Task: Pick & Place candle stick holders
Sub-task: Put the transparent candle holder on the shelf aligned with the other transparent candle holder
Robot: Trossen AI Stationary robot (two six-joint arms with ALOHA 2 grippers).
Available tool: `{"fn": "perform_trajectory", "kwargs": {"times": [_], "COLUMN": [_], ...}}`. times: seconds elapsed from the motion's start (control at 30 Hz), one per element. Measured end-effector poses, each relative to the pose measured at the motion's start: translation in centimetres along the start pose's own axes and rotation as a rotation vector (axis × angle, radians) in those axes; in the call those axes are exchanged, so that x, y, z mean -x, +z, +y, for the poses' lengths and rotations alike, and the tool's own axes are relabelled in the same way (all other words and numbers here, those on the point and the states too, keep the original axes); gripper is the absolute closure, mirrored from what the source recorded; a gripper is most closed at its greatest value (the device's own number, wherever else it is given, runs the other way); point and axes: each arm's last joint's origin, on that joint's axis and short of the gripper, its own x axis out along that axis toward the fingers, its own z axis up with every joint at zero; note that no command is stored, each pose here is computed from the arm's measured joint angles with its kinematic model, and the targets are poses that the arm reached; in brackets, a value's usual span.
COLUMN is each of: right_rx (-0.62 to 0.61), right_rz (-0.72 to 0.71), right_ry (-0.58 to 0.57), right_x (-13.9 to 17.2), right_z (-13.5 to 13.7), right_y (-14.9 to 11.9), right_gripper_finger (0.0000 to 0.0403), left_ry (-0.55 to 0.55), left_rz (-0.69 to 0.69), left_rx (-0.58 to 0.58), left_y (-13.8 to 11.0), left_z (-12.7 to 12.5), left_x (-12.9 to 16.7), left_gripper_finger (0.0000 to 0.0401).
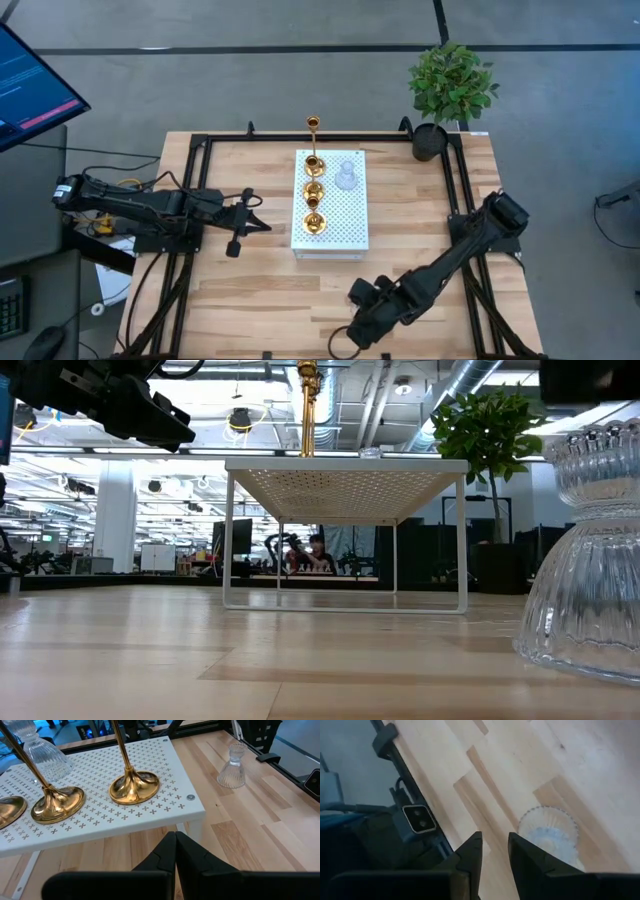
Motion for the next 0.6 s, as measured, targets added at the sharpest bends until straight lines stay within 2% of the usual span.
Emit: {"fn": "perform_trajectory", "kwargs": {"times": [0.2, 0.4, 0.6], "right_rx": [0.036, 0.063, 0.062], "right_rz": [0.027, 0.071, 0.066], "right_ry": [-0.099, -0.225, -0.223], "right_x": [2.8, 3.4, 3.4], "right_z": [0.6, -0.4, -0.4], "right_y": [0.7, 0.5, 0.6], "right_gripper_finger": [0.0317, 0.0317, 0.0317], "left_ry": [0.000, 0.000, 0.001], "left_rz": [0.000, 0.000, 0.000], "left_rx": [0.000, 0.000, 0.000], "left_y": [0.0, 0.0, 0.0], "left_z": [0.0, 0.0, 0.0], "left_x": [0.0, 0.0, 0.0], "left_gripper_finger": [0.0393, 0.0393, 0.0393]}}
